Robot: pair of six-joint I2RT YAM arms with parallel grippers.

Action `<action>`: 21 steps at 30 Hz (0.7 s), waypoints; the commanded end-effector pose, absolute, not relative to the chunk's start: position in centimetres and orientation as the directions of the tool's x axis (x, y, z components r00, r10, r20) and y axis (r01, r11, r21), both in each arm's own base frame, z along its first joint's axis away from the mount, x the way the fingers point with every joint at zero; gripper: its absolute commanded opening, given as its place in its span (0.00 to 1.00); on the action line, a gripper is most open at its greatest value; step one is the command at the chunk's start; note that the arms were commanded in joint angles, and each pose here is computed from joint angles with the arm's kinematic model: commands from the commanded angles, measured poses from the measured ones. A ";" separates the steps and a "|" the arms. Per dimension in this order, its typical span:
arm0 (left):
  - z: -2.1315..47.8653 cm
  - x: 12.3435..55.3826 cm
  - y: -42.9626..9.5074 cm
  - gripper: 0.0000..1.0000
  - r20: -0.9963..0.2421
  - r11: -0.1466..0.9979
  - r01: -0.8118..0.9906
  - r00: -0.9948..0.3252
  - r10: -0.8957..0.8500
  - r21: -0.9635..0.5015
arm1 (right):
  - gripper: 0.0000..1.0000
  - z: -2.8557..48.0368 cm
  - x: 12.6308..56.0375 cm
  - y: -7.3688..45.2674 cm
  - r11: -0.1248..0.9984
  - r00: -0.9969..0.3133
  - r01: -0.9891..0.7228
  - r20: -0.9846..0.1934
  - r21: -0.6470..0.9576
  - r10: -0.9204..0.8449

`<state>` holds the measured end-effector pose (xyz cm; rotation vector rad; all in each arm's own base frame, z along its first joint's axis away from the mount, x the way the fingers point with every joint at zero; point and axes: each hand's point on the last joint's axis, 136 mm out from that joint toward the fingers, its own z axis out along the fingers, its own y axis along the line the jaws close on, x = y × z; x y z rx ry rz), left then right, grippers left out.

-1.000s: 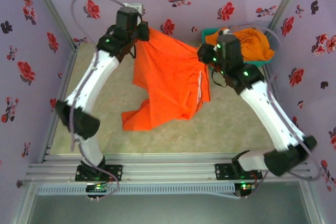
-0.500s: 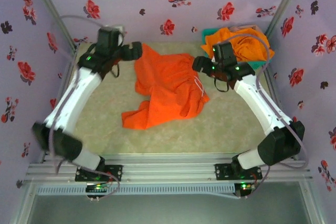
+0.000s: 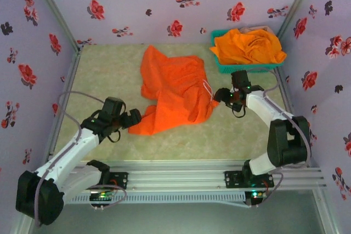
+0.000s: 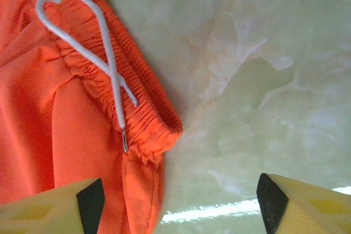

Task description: Fold and stack the shorts

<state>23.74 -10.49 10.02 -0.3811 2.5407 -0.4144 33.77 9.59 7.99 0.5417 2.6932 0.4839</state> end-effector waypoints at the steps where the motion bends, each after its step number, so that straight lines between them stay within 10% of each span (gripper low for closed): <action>1: 10.9 24.3 -12.0 0.99 -0.439 0.845 -0.198 -0.782 -0.442 -0.497 | 0.73 7.7 36.2 11.0 0.771 -0.806 0.364 -0.238 0.522 0.542; 21: 9.9 23.5 -11.9 0.99 -0.405 0.836 -0.232 -0.790 -0.460 -0.497 | 0.30 3.0 36.6 11.5 0.666 -0.746 0.508 -0.108 0.546 0.657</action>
